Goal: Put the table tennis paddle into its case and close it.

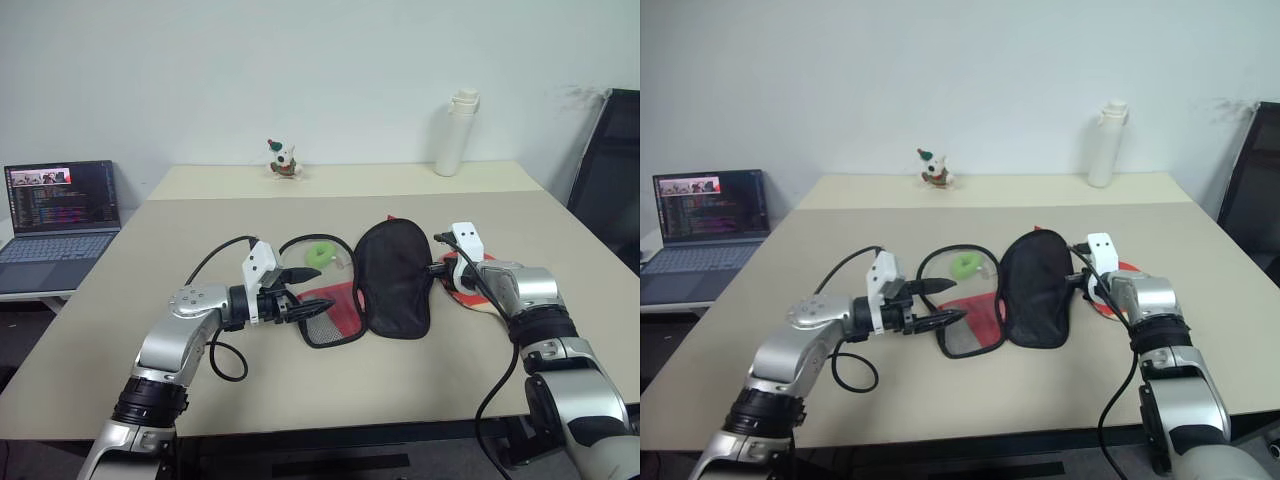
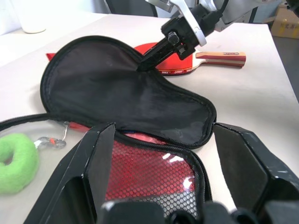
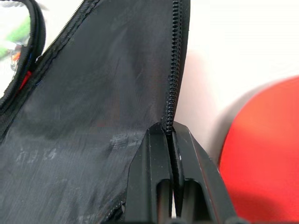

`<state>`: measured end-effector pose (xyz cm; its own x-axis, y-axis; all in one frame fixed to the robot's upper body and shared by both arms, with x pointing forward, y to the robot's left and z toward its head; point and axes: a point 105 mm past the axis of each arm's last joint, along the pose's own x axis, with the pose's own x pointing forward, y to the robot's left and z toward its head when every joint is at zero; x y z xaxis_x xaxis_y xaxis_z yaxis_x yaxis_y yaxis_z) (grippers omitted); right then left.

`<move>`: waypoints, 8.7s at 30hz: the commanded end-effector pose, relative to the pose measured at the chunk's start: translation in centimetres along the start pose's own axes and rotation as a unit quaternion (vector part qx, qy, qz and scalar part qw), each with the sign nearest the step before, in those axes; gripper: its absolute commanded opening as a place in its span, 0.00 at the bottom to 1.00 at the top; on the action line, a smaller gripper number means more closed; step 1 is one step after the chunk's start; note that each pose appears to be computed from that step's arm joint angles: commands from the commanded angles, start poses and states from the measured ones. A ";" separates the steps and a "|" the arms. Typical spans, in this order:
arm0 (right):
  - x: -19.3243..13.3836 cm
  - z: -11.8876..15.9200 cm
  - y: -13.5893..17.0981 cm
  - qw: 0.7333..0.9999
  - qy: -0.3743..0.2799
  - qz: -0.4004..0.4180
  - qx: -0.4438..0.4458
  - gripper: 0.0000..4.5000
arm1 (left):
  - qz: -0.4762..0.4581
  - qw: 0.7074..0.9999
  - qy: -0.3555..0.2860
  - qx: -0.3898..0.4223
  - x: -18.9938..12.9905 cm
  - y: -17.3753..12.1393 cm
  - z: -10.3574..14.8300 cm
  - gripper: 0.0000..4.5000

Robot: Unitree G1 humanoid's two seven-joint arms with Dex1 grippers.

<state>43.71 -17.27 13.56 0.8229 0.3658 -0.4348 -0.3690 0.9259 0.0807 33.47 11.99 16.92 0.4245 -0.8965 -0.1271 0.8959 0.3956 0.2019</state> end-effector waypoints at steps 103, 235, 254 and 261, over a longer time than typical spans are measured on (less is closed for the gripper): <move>-0.7 -3.1 8.6 0.980 -0.074 -0.114 0.145 0.32 | 0.002 1.000 -0.005 0.025 -0.5 -0.3 0.1 0.80; -0.7 -3.8 2.7 0.997 -0.001 0.070 0.017 0.96 | 0.125 0.989 -0.031 0.075 -2.4 5.6 4.5 0.00; -0.6 -3.1 10.0 0.969 0.037 0.235 0.071 0.01 | 0.031 0.999 0.018 0.013 -5.2 2.3 1.3 0.00; -2.4 -4.1 13.6 0.954 0.058 0.291 0.053 0.01 | -0.053 0.996 0.073 -0.016 -6.6 -1.1 -0.9 0.00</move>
<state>35.70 -7.00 10.82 0.4594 0.7814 -0.4223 -0.6574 0.6189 0.4300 30.62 18.44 15.90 0.3875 -0.8748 -0.2907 0.9219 0.3666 0.1256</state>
